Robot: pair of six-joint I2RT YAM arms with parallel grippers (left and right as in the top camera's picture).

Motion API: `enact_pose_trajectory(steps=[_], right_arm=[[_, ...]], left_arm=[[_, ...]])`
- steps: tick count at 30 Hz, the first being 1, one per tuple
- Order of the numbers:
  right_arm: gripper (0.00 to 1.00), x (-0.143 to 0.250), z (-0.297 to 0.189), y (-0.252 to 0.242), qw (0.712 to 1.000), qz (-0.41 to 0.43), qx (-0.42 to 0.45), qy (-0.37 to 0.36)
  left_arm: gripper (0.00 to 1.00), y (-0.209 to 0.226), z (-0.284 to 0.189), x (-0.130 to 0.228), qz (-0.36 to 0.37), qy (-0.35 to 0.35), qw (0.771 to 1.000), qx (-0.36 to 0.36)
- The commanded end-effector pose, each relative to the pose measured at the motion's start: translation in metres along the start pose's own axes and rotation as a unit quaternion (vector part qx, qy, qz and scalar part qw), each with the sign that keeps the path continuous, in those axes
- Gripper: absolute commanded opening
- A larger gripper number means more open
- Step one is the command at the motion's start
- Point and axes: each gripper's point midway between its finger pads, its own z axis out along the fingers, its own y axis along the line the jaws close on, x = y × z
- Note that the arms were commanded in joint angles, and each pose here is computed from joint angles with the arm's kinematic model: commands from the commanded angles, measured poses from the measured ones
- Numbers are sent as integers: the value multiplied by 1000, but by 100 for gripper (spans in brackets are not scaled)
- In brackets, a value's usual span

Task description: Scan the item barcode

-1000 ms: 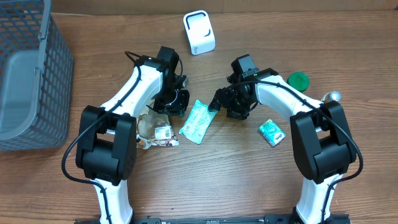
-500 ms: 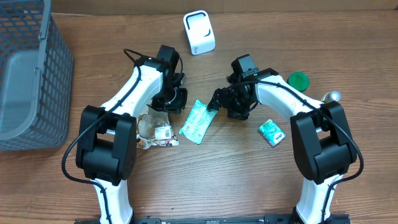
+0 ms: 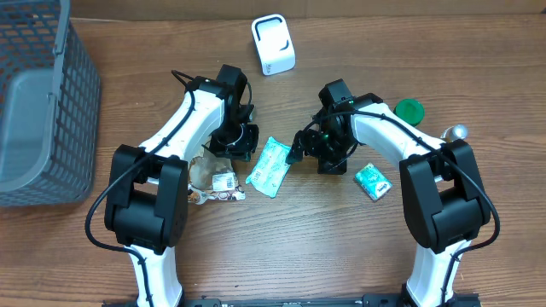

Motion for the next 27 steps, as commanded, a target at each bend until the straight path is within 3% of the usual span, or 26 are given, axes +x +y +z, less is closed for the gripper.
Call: enact_pose_trajectory(steps=[1, 11, 16, 18, 22, 27], right_arm=[[87, 0, -2, -3, 1000, -7, 5, -8], [86, -4, -2, 14, 999, -20, -40, -9], [86, -12, -3, 18, 998, -30, -46, -25], [85, -14, -3, 20, 998, -33, -49, -30], [63, -15, 0, 15, 998, -30, -40, -32], [54, -14, 12, 5, 998, 16, -39, -37]], left_arm=[[4, -6, 5, -1, 13, -2, 1000, 12], [4, -12, 21, -1, 17, 16, 999, 42], [4, -35, 37, 5, 52, 44, 990, 126], [4, -36, 38, 4, 52, 45, 989, 129], [4, -34, 39, 4, 54, 44, 990, 122], [6, -33, 40, 4, 55, 43, 991, 118]])
